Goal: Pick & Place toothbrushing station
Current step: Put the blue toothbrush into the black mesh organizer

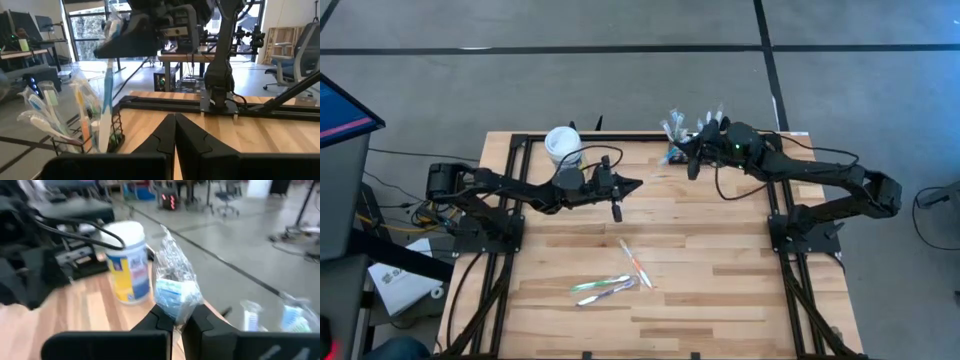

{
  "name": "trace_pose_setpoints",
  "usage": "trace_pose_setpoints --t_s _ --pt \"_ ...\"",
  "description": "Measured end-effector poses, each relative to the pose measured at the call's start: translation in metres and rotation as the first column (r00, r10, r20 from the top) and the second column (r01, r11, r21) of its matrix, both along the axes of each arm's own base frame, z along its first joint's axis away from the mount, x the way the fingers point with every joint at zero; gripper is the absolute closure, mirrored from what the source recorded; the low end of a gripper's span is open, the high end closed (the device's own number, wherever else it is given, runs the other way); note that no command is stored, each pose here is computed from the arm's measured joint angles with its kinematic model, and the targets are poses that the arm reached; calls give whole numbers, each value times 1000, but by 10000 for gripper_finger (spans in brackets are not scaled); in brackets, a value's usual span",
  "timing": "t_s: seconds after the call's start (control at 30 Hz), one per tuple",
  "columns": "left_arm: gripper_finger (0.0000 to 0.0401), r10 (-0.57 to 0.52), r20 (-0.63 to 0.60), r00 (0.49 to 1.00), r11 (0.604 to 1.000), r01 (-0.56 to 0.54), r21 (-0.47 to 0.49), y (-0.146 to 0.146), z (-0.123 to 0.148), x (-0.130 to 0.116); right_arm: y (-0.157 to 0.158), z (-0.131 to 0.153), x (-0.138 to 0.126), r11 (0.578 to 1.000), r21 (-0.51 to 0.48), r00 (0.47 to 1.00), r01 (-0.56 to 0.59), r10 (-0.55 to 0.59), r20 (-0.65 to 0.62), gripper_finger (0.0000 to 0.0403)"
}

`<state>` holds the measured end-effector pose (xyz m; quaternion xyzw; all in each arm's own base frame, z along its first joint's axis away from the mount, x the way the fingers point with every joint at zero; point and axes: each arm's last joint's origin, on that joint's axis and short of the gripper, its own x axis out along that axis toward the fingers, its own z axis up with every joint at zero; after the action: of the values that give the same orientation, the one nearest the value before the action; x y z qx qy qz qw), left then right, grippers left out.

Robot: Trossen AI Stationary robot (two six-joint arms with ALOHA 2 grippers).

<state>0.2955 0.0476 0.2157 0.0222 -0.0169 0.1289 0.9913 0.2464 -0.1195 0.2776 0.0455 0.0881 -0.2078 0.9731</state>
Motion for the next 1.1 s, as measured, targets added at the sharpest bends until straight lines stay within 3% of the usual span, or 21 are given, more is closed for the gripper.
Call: trace_pose_setpoints --t_s 0.23,0.6,1.1 --pt "401 -10 1 1000 1000 10 0 -2 0 0 -3 7 0 1000 8 996 17 -16 -89 399" --pt "401 -11 0 1000 1000 11 0 -2 0 0 -15 13 -29 987 93 979 130 -113 -170 399" --pt "401 -15 0 1000 1000 15 0 -3 0 1 -20 23 -73 927 115 916 356 -322 -240 399"
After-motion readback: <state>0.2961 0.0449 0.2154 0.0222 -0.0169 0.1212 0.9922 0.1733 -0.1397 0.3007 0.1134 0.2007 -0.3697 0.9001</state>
